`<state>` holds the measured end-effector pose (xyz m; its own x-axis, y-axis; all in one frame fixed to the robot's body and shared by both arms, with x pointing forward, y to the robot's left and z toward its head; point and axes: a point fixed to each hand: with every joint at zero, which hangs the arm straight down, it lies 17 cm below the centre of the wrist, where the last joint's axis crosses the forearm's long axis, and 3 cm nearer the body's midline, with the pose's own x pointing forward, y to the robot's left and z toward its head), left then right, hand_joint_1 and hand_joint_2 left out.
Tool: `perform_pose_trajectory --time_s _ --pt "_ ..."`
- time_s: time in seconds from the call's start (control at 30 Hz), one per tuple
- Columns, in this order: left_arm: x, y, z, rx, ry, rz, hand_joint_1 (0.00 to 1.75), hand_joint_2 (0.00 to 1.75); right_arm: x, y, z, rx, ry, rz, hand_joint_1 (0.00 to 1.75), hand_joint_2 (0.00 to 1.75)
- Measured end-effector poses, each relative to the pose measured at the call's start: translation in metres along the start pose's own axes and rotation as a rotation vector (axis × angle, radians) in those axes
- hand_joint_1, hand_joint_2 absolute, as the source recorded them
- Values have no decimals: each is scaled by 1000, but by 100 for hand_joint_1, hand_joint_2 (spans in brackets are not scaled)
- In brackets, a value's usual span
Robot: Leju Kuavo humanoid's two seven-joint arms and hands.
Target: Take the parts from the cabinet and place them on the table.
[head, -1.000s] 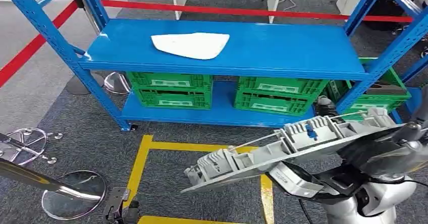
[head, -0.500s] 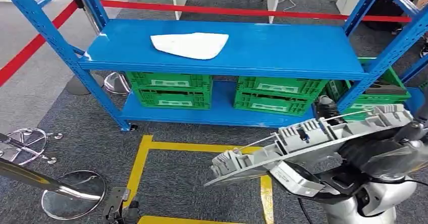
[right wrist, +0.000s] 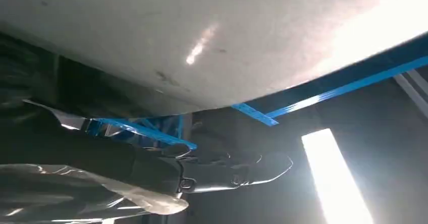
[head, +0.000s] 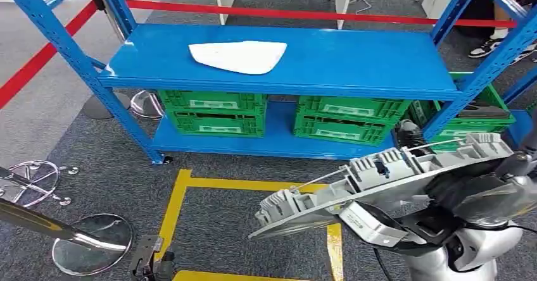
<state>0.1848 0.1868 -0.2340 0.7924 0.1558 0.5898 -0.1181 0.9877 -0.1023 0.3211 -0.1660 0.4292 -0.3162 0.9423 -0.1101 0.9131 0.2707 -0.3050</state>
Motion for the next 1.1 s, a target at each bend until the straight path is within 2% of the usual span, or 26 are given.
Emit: perform_pose_trajectory --time_s 1.1 --pt "0 -1 0 -3 4 0 0 0 -4 0 0 0 27 -1 0 175"
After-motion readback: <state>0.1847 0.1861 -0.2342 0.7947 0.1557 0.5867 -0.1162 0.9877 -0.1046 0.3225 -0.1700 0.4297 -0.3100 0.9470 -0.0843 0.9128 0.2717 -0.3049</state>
